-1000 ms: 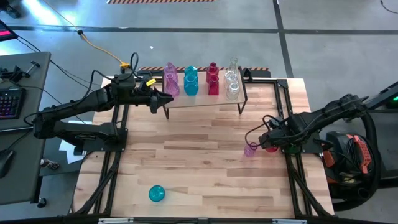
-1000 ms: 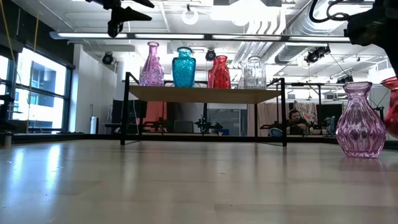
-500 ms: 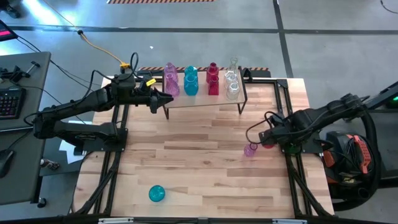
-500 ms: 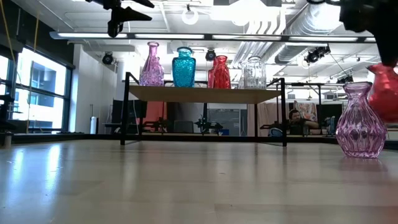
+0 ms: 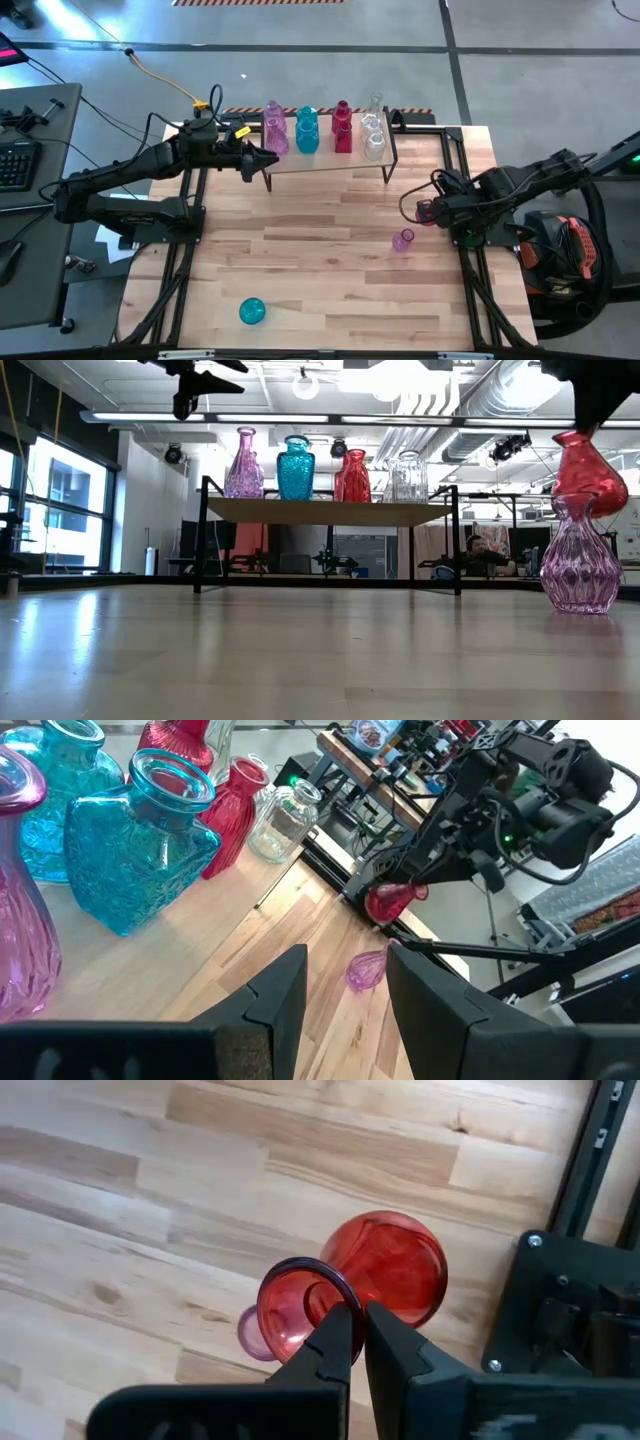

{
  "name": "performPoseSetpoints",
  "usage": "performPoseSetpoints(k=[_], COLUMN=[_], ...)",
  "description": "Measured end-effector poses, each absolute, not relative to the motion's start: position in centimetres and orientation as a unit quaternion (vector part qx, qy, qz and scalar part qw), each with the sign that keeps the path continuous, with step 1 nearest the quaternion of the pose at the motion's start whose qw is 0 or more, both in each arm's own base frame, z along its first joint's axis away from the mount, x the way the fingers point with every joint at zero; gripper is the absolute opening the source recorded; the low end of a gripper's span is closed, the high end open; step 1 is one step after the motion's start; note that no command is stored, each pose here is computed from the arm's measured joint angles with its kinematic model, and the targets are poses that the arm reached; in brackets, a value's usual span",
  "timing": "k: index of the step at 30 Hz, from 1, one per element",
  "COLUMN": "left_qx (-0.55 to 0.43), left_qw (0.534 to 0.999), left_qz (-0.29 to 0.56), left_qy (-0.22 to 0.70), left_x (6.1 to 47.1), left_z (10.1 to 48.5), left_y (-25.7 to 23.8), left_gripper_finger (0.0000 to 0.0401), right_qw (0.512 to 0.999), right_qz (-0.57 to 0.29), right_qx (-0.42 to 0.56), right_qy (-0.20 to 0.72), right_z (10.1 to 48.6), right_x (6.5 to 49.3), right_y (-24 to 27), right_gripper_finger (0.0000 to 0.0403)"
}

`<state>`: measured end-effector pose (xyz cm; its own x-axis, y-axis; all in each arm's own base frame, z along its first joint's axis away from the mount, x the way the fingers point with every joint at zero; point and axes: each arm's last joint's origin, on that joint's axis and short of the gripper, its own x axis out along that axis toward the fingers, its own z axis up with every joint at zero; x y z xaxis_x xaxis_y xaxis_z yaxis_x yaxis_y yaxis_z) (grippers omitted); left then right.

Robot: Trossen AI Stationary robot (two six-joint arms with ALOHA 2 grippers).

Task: Sort vases onto shelf
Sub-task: Put the red vase on the shelf aligned with the other red vases

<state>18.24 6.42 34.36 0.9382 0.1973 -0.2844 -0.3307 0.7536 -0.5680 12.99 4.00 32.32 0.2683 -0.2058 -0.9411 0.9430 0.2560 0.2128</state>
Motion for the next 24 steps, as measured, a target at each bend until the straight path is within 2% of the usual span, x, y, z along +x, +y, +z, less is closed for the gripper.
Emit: performPoseSetpoints(k=[9, 24], left_qx=[-0.321, -0.299], left_qw=[0.931, 0.939], left_qz=[0.142, 0.127], left_qy=[0.104, 0.111], left_x=[18.2, 18.4], left_z=[34.4, 34.4], left_y=[6.4, 5.9], left_gripper_finger=[0.0131, 0.0131], right_qw=[0.679, 0.756], right_qz=[-0.422, -0.335], right_qx=[0.439, 0.46], right_qy=[0.409, 0.324], right_z=[33.1, 34.3], right_x=[13.4, 16.6], right_y=[3.4, 2.2], right_gripper_finger=[0.0, 0.0])
